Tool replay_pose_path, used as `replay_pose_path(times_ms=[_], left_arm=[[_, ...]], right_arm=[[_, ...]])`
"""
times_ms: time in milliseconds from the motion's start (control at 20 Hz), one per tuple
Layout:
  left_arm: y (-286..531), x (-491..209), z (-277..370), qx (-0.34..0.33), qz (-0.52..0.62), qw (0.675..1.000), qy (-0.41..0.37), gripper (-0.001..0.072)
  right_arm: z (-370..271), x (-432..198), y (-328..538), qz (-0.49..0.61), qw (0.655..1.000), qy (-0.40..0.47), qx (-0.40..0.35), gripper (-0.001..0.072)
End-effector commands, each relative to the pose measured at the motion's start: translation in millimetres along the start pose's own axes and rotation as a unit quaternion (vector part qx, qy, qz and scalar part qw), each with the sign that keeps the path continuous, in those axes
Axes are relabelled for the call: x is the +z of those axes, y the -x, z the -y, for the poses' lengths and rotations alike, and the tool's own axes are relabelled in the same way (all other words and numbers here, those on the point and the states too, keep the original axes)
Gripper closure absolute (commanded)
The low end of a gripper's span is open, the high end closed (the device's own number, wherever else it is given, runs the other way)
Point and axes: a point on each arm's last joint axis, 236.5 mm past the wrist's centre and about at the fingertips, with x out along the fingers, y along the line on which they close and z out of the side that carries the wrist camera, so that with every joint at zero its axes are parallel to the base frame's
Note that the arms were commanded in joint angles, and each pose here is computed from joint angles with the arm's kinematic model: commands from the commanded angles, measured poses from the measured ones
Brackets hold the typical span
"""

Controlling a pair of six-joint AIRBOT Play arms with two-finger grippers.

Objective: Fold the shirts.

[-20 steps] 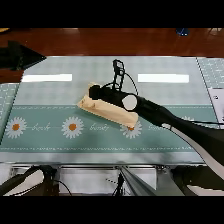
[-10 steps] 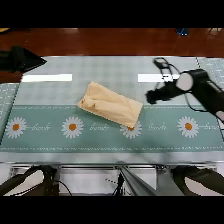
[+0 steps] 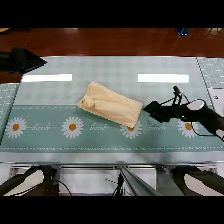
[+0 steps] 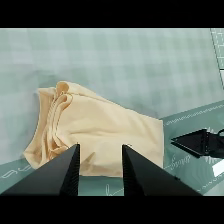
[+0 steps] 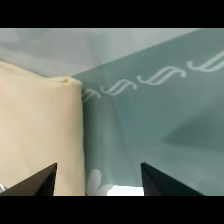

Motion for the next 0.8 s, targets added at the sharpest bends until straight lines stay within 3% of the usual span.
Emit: replay_pose_path(times_ms=[0, 100, 150, 250, 300, 350, 500, 750], left_arm=[[-0.1, 1.2, -0.7, 0.002, 0.002, 1.0, 0.0, 0.0369], [-0.1, 2.4, -1.2, 0.003, 0.005, 1.0, 0.0, 0.0369], [-0.1, 2.4, -1.2, 0.003, 0.005, 1.0, 0.0, 0.037], [-0.1, 2.4, -1.2, 0.003, 0.005, 1.0, 0.0, 0.0374], [-0.1, 2.4, -1.2, 0.003, 0.005, 1.0, 0.0, 0.0373], [-0.2, 2.8, -1.4, 0.003, 0.006, 1.0, 0.0, 0.0374], [-2.7, 4.6, -5.5, 0.005, 0.007, 1.0, 0.003, 0.0374], [-21.0, 1.7, -26.4, 0.006, -0.011, 1.0, 0.027, 0.0376]], right_arm=[[-13.1, -7.9, -30.9, 0.017, 0.999, -0.045, 0.023, 0.0115], [-23.0, -22.6, -49.7, 0.005, 0.999, -0.034, 0.031, 0.0133], [-32.1, -26.1, -53.9, 0.007, 0.999, -0.015, 0.042, 0.0218], [-52.1, -29.0, -53.0, 0.003, 0.997, 0.016, 0.07, 0.0469], [-62.7, -28.2, -48.8, -0.003, 0.996, 0.033, 0.083, 0.0635], [-75.9, -25.2, -39.6, -0.009, 0.993, 0.057, 0.101, 0.0689], [-95.6, 6.5, 17.8, 0.006, 0.985, 0.13, 0.113, 0.069], [-33.4, 89.4, 190.2, 0.157, 0.982, 0.105, -0.021, 0.069]])
